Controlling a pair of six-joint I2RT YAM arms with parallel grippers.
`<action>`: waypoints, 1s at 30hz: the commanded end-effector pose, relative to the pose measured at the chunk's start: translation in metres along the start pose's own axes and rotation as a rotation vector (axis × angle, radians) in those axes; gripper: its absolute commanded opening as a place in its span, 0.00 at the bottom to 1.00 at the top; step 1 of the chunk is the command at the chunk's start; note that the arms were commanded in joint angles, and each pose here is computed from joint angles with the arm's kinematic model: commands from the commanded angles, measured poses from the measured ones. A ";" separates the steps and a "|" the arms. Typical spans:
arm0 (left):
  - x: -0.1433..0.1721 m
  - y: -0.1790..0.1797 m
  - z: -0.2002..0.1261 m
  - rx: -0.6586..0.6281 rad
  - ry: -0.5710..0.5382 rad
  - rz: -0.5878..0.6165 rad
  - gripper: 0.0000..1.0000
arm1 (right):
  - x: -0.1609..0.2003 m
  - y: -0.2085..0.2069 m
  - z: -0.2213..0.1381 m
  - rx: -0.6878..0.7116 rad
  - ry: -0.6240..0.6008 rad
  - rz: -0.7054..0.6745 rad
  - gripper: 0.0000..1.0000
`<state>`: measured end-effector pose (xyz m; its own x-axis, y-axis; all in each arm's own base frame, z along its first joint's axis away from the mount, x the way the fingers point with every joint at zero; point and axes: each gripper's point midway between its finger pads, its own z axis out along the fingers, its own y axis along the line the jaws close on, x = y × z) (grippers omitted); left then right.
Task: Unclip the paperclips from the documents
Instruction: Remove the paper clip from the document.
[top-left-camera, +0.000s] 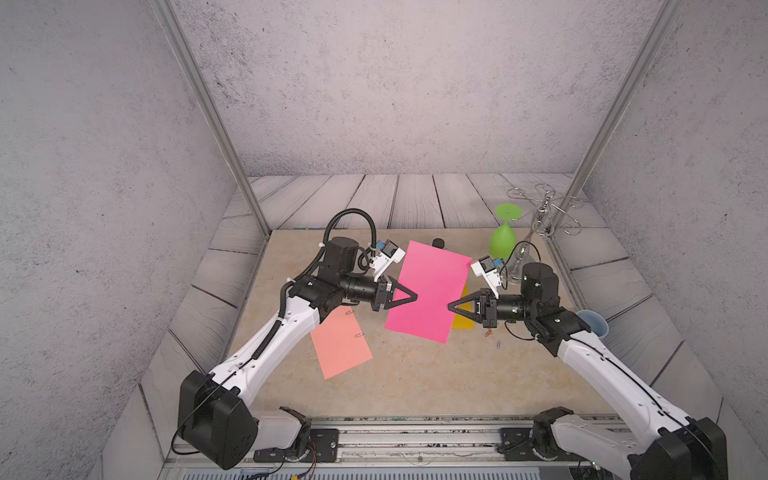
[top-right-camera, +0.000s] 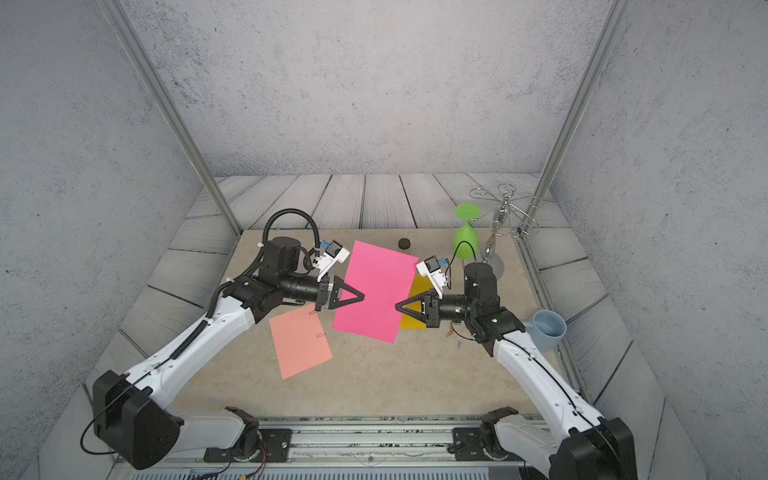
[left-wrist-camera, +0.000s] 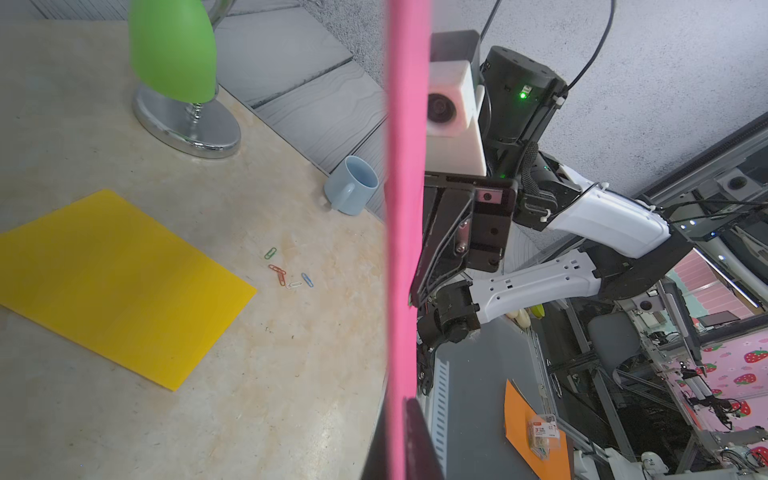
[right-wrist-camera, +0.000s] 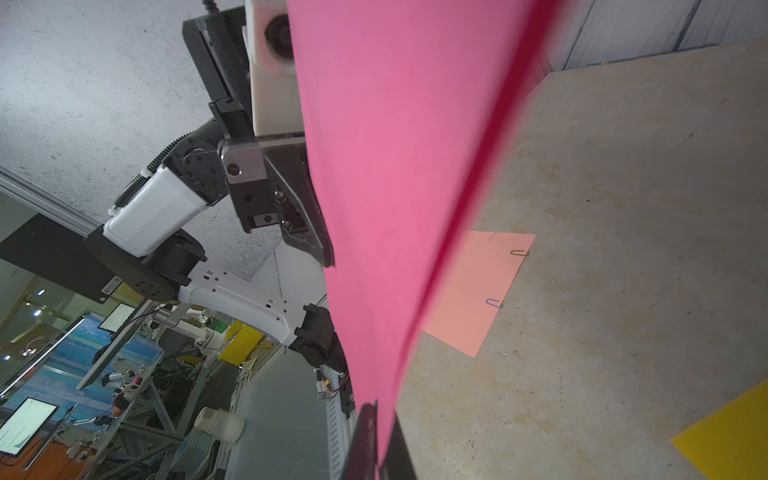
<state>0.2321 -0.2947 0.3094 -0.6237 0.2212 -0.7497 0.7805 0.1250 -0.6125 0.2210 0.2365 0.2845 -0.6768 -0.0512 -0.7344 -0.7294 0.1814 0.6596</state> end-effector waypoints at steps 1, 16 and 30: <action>-0.005 -0.006 -0.007 -0.006 -0.018 0.037 0.00 | 0.000 0.000 -0.003 0.021 -0.011 -0.021 0.03; -0.005 -0.006 -0.010 -0.013 -0.021 0.034 0.00 | 0.001 -0.003 -0.007 0.038 -0.017 -0.018 0.04; -0.006 -0.006 -0.010 -0.015 -0.024 0.036 0.00 | 0.004 -0.007 -0.009 0.048 -0.013 -0.011 0.04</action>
<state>0.2317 -0.2946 0.3090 -0.6250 0.2228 -0.7482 0.7795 0.1255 -0.6138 0.2203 0.2338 0.2851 -0.6603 -0.0519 -0.7492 -0.7431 0.1888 0.6419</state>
